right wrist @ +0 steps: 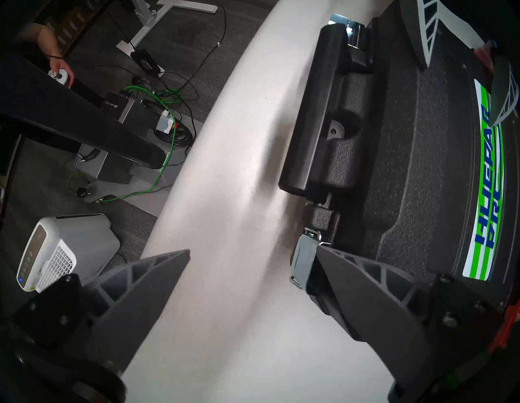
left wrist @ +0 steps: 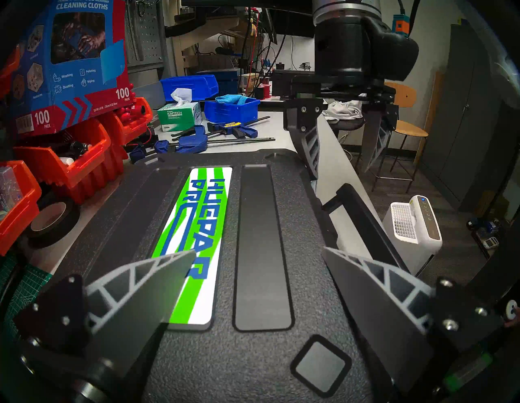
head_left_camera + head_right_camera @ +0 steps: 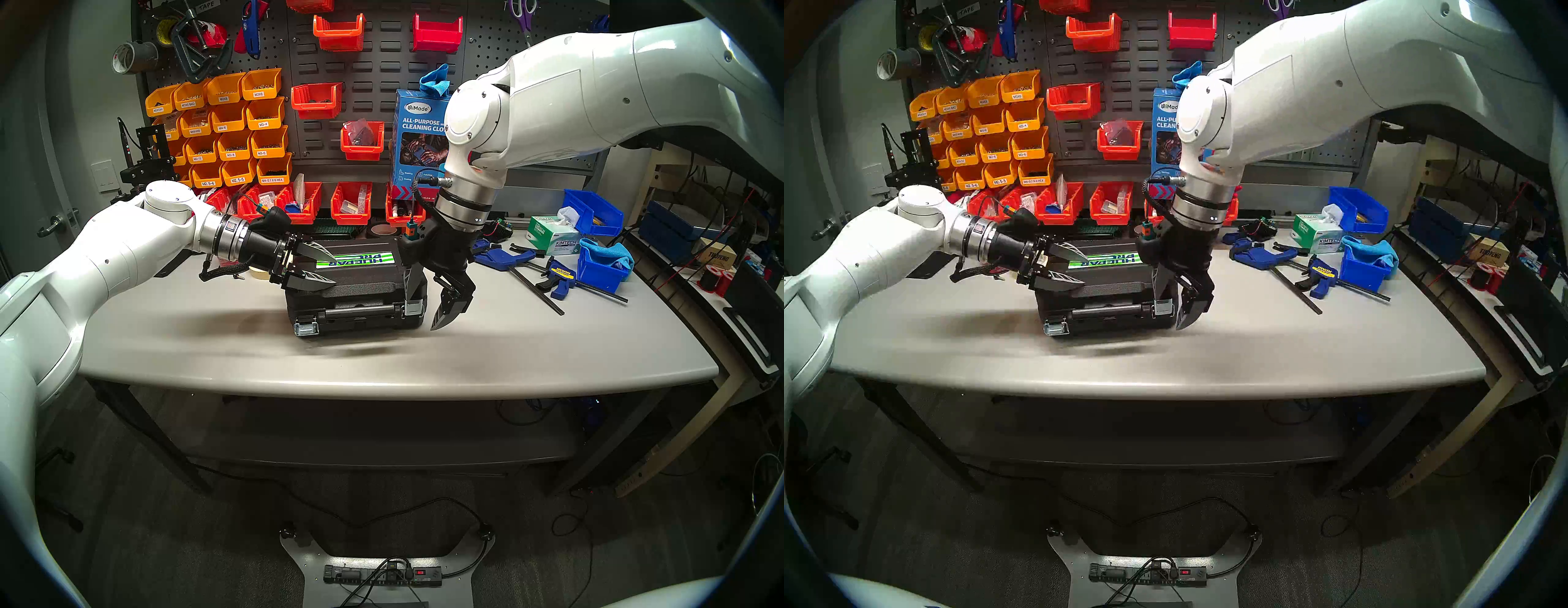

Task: Open the tool box

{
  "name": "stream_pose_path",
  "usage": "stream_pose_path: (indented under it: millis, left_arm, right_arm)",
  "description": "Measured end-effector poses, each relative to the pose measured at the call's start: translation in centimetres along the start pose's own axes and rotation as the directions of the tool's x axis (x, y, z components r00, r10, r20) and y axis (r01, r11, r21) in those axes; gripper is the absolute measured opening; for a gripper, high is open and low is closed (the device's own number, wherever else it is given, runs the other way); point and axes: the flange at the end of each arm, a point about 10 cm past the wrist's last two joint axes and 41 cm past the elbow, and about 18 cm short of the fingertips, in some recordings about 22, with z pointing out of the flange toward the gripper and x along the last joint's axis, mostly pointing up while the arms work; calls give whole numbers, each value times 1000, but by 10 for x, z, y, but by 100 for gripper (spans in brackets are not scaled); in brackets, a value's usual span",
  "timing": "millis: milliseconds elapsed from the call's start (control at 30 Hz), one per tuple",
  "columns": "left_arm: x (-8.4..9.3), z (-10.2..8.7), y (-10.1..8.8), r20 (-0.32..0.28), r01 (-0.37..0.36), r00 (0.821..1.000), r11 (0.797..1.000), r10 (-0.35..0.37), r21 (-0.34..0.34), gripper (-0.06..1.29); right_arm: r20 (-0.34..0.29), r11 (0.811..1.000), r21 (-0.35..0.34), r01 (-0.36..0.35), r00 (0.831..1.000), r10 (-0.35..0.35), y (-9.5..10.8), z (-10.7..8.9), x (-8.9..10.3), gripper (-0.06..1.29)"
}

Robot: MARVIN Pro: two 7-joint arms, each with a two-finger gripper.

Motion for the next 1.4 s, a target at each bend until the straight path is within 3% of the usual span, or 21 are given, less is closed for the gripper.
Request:
stream_pose_path:
  millis: [133, 400, 833, 1100, 1400]
  left_arm:
    - [0, 0, 0, 0, 0, 1000, 1000, 0, 0, 123]
    - [0, 0, 0, 2, 0, 1000, 1000, 0, -1, 123]
    - [-1, 0, 0, 3, 0, 1000, 1000, 0, 0, 123]
    - [-1, 1, 0, 2, 0, 1000, 1000, 0, 0, 123]
    - [0, 2, 0, 0, -1, 1000, 1000, 1, -2, 123]
  right_arm:
    - [10, 1000, 0, -11, 1000, 11, 3, 4, 2, 123]
    - [12, 997, 62, -50, 999, 49, 1, 44, -3, 123]
    - [1, 995, 74, -73, 997, 73, 7, 47, -6, 120]
    - [23, 998, 61, -26, 999, 24, 11, 30, -10, 121]
    - [63, 999, -34, 12, 998, -10, 30, -18, -14, 121]
